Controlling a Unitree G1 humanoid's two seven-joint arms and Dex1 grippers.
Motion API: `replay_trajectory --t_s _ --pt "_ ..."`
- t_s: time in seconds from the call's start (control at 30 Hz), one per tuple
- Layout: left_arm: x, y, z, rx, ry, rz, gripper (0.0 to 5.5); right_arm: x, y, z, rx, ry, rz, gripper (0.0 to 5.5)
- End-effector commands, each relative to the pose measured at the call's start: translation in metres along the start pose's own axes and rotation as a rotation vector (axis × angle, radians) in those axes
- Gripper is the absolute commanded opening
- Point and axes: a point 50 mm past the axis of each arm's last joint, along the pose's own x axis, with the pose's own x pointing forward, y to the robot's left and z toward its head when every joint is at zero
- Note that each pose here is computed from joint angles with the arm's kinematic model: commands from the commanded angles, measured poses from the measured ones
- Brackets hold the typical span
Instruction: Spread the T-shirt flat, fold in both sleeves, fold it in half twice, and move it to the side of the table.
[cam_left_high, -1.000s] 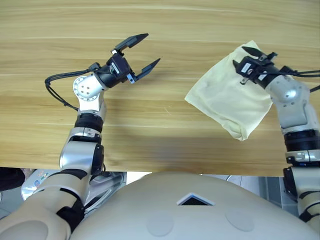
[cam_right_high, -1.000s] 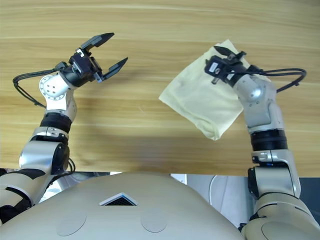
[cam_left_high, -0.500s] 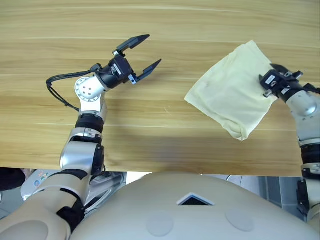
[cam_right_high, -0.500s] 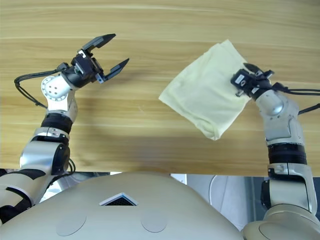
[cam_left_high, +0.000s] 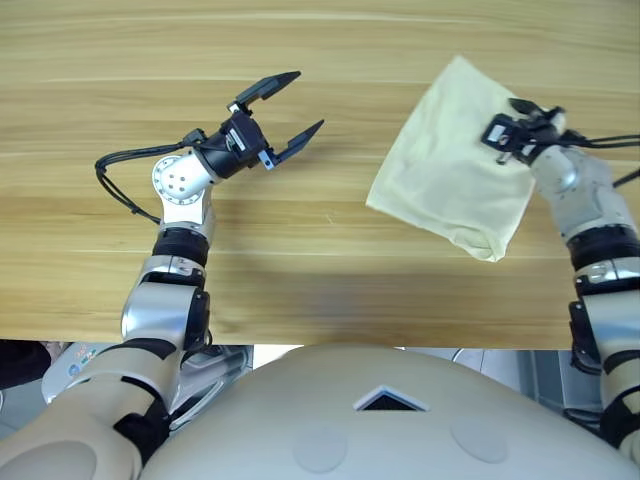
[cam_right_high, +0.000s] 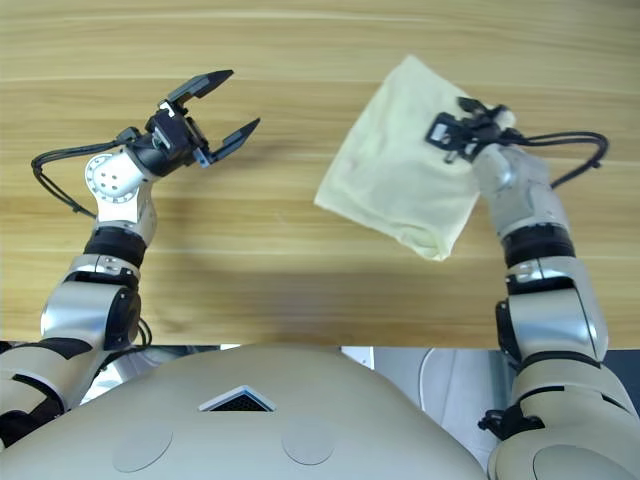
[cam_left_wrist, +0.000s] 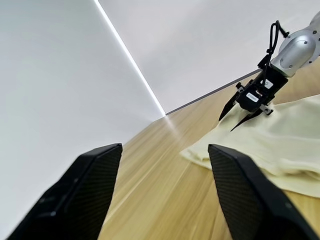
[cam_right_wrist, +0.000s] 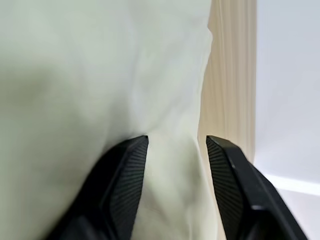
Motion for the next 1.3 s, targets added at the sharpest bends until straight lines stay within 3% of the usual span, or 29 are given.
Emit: replay_trajectory --t_s 0.03,0.27,0.47,0.6,0.83,0.97,1.13,1.3 --pt "0.005 0.0 0.0 0.006 0.002 -0.027 3.19 0.007 0.015 0.04 -0.107 -0.217 0.123 2.15" --pt "0.007 -0.001 0.0 0.007 0.0 -0.042 3.19 0.011 0.014 0.074 -0.213 -0.365 0.159 2.15" --pt "0.008 -0.005 -0.001 -0.001 -0.002 -0.05 3.19 -0.011 0.025 0.111 -0.209 -0.518 0.189 2.15" --pt "0.009 -0.005 -0.001 -0.002 -0.004 -0.05 3.19 -0.022 0.031 0.115 -0.226 -0.512 0.217 2.15" --pt "0.01 -0.008 -0.002 -0.01 -0.007 -0.049 3.19 -0.033 -0.009 0.097 -0.148 -0.422 0.007 2.15" --pt "0.009 -0.011 -0.002 -0.015 -0.008 -0.044 3.19 -0.065 -0.036 0.044 -0.161 -0.23 -0.074 2.15" --pt "0.01 -0.013 -0.002 -0.018 -0.012 -0.039 3.19 -0.089 -0.011 0.006 -0.151 -0.102 0.044 2.15" --pt "0.012 -0.012 -0.001 -0.016 -0.013 -0.038 3.19 -0.095 0.009 -0.005 -0.136 -0.063 0.122 2.15"
